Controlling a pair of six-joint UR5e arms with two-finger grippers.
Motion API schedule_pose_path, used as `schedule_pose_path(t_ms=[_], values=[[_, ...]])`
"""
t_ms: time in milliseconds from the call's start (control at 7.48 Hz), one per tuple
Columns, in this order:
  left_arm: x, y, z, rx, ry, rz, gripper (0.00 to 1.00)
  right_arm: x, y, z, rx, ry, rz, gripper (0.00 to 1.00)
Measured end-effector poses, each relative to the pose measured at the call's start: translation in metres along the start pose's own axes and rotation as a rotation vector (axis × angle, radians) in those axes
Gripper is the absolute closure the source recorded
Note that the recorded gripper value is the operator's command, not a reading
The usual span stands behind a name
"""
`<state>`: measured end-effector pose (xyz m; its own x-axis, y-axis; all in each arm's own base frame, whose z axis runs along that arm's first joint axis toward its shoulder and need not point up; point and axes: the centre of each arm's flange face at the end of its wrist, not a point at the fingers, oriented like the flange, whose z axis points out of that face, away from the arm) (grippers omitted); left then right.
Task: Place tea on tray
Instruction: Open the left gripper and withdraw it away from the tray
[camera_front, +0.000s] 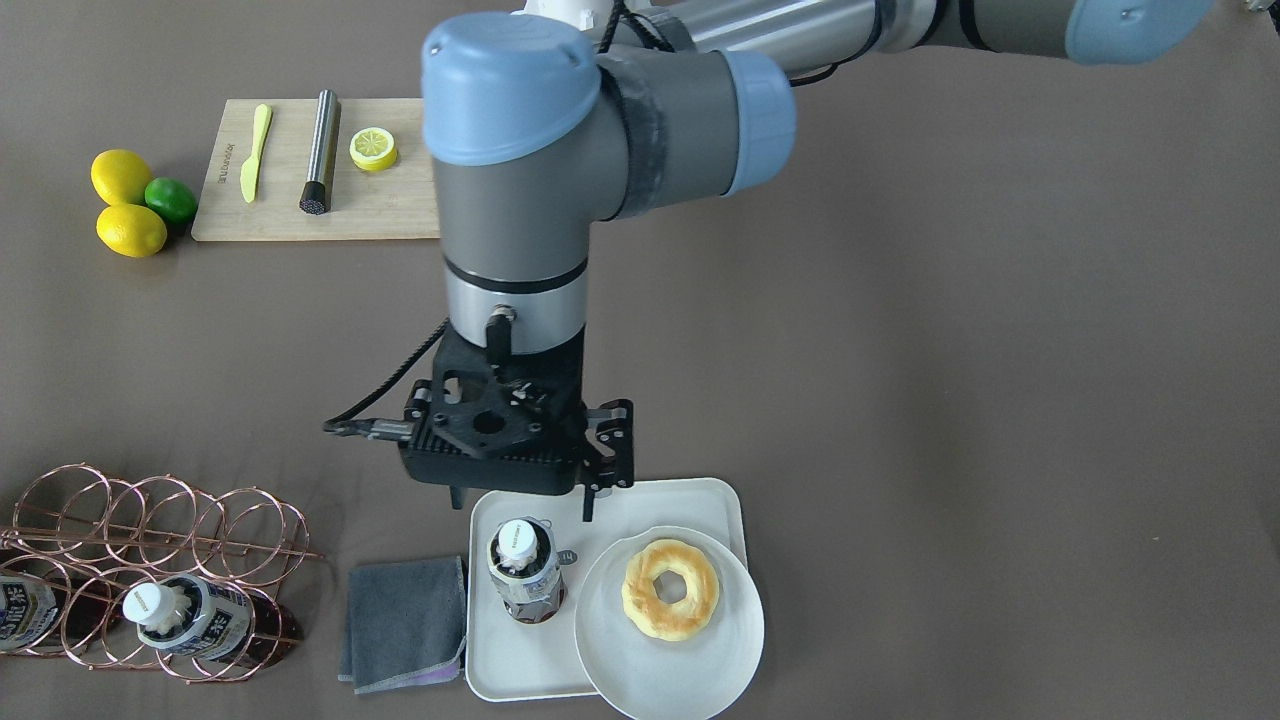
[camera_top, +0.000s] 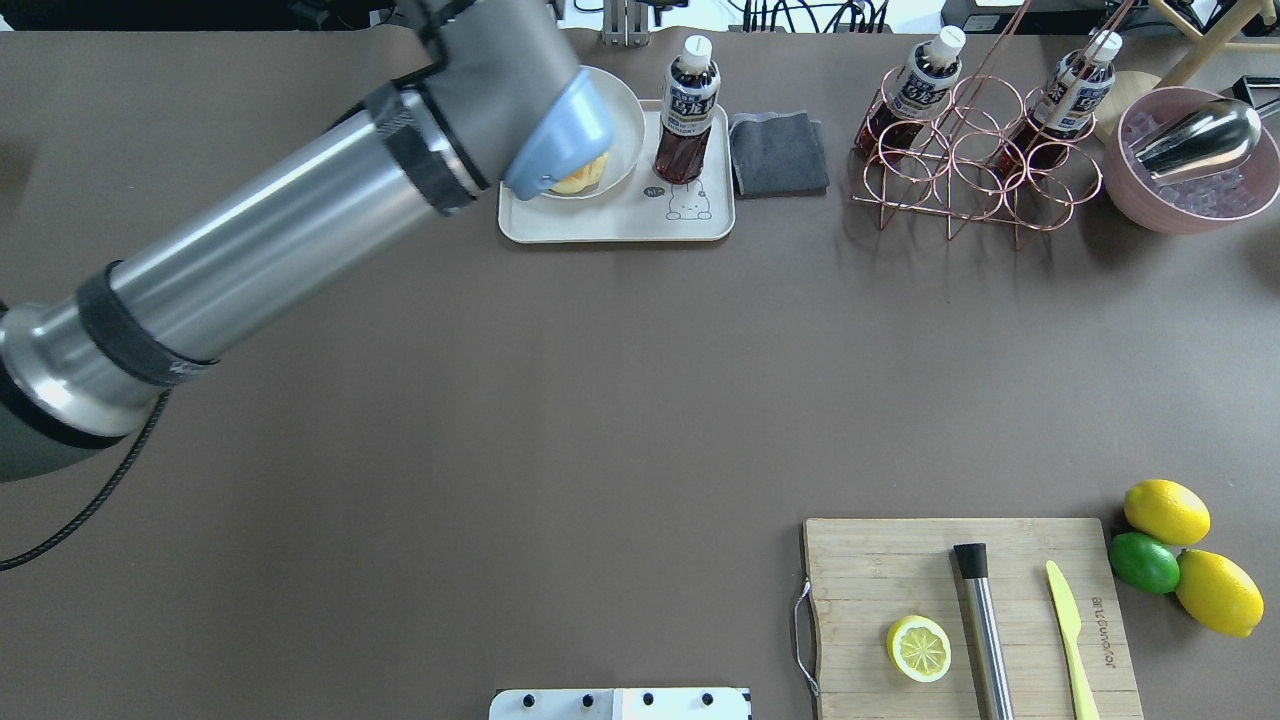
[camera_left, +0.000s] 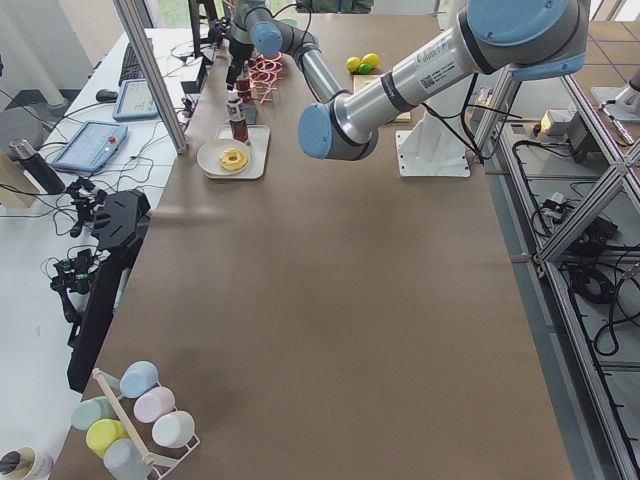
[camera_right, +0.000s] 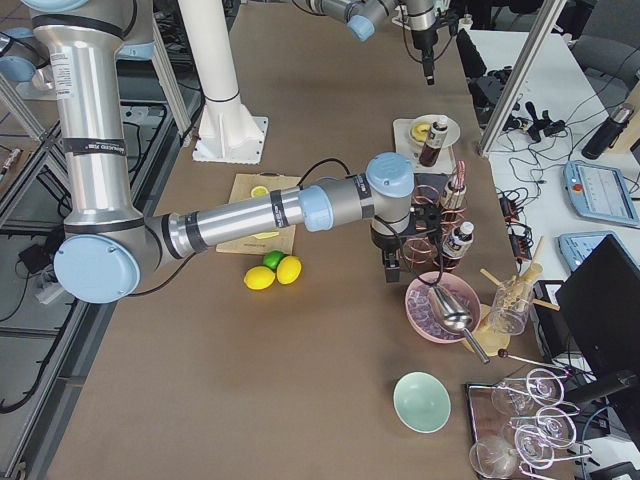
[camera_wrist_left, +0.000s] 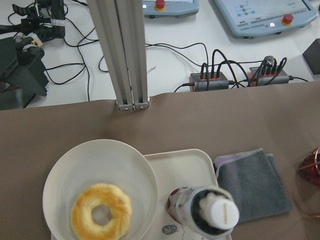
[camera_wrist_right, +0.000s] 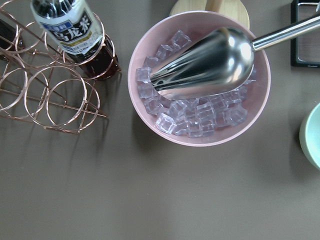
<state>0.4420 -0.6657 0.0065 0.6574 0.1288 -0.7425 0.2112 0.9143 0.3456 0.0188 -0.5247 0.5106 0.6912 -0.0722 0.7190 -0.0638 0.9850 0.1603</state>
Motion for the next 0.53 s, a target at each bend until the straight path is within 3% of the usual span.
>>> schedule_pose_path(t_ms=[267,535], values=[[-0.138,0.028,-0.012,-0.057,-0.048,0.122,0.01,0.035,0.026,0.006,-0.020,0.036,0.017,0.00],[-0.301,0.056,-0.031,-0.130,-0.147,0.251,0.01,0.082,0.063,0.025,-0.072,0.155,-0.028,0.00]])
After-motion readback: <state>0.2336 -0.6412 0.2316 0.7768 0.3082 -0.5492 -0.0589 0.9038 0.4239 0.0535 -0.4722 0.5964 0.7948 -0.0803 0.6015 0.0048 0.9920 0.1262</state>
